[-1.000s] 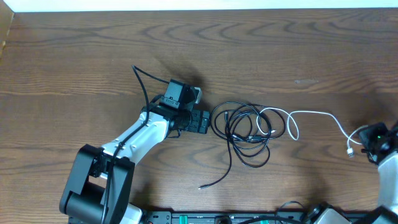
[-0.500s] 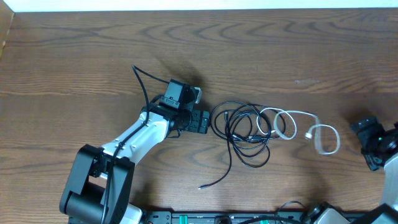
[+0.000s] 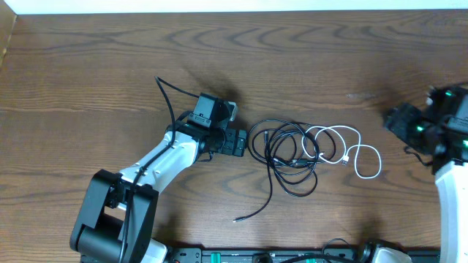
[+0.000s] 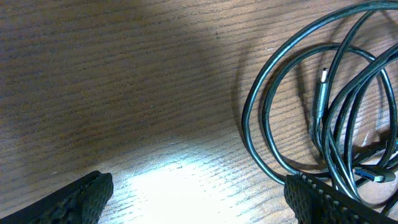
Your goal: Untangle cables
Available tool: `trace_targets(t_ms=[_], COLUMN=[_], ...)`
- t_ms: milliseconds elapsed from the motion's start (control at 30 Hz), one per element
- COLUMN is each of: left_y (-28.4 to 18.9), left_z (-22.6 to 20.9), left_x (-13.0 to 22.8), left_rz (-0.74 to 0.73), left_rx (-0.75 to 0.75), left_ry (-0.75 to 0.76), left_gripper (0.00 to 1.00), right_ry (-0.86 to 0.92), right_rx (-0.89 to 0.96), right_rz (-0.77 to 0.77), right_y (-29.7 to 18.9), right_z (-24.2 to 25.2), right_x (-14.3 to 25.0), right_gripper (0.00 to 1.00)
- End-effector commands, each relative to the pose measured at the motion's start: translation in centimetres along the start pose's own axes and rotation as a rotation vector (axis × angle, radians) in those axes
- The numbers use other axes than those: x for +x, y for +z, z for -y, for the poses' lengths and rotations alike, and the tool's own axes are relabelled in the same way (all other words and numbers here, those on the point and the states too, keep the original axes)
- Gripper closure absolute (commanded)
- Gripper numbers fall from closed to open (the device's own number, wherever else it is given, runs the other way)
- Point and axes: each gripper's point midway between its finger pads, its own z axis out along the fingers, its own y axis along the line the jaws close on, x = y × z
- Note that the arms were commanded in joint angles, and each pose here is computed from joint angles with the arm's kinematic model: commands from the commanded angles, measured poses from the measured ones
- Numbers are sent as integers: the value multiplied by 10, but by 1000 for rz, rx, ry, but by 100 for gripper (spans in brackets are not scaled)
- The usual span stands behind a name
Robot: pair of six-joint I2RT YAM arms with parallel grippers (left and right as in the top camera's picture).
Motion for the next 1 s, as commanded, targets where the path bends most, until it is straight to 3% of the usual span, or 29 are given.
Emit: trace_targets(t_ms=[0,67,100,300,567,967], left_y=[4,4,4,4,4,4], left_z=[-3,-3,-3,-3,-3,-3], left_x=[4,5,5,5,5,5], left_rz=[-13,-13,-13,-14,-14,-16], left_rx=[-12,-12,-12,-12,-12,-12], left_ry=[0,0,0,0,0,-1], left_gripper=[7,7,7,7,7,7], right_ry=[-45,-10,22,84,193,419], right_rx=[-159,-192,-195,-235,-215,-93], right_rz=[-57,-83,-100,-241,-375,-545], right_y=[11,20,25,64,124,165], right_z=[-45,-60,-64,-87,-90,-65], right_x=[11,16,19,46,75,117], right_gripper=[51,83,85,62,65,65])
